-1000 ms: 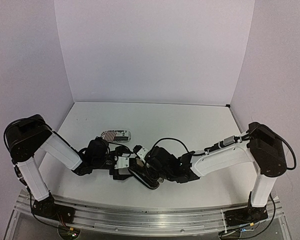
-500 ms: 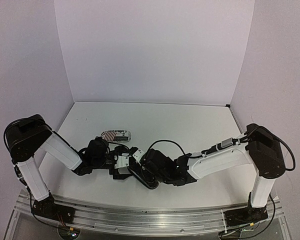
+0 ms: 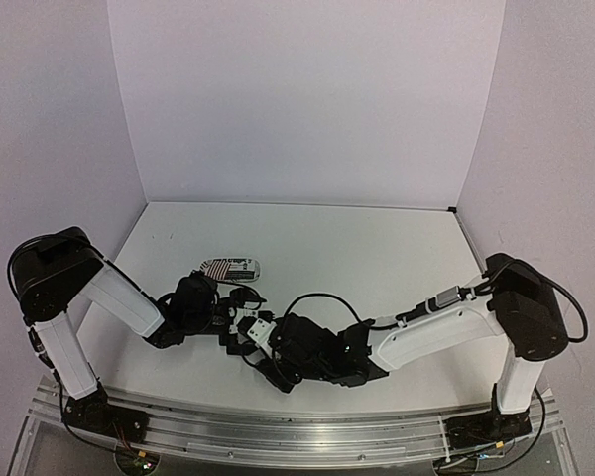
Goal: Organize the sunglasses
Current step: Close the sunglasses case at the center of the board, then pick up the sunglasses case from the center of the board.
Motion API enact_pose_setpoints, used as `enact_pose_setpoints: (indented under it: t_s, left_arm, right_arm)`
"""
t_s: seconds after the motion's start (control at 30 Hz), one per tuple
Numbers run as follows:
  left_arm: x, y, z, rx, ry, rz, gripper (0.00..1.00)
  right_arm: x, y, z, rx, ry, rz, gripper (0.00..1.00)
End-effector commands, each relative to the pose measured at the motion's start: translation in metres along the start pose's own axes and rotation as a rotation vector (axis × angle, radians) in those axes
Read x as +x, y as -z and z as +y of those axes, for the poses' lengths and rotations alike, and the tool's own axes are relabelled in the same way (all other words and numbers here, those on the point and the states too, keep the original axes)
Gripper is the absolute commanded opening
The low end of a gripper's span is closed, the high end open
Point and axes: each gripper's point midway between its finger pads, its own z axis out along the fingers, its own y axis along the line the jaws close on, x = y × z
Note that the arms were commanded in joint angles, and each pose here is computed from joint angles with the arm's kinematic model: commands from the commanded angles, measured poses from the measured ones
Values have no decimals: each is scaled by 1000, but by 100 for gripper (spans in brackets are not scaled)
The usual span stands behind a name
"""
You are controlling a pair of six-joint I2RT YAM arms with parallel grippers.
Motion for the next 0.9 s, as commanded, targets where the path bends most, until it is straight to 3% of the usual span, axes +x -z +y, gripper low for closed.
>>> enact_pose_setpoints:
  t_s: [0.0,0.23,0.47,0.67,0.87]
  left_arm:
    - [-14,4,-8,63,-77,-50,100]
    - [-27,19,-26,281,-171,-62,100]
    - [-51,21,-29,529,-278,-132,100]
    - [-30,-6,-26,537,-497,-106,100]
    - [-33,-15,-18,516,-635,-139,100]
  right_arm:
    - [-50,32,-4,-41,-19,-134,50]
    - [-41,77,-38,-90,-178,-166,59]
    - [5,91,-112,-2,-577,-129,66]
    - [58,54,-133,73,-885,87,57]
    - [67,15,-128,79,-908,214,50]
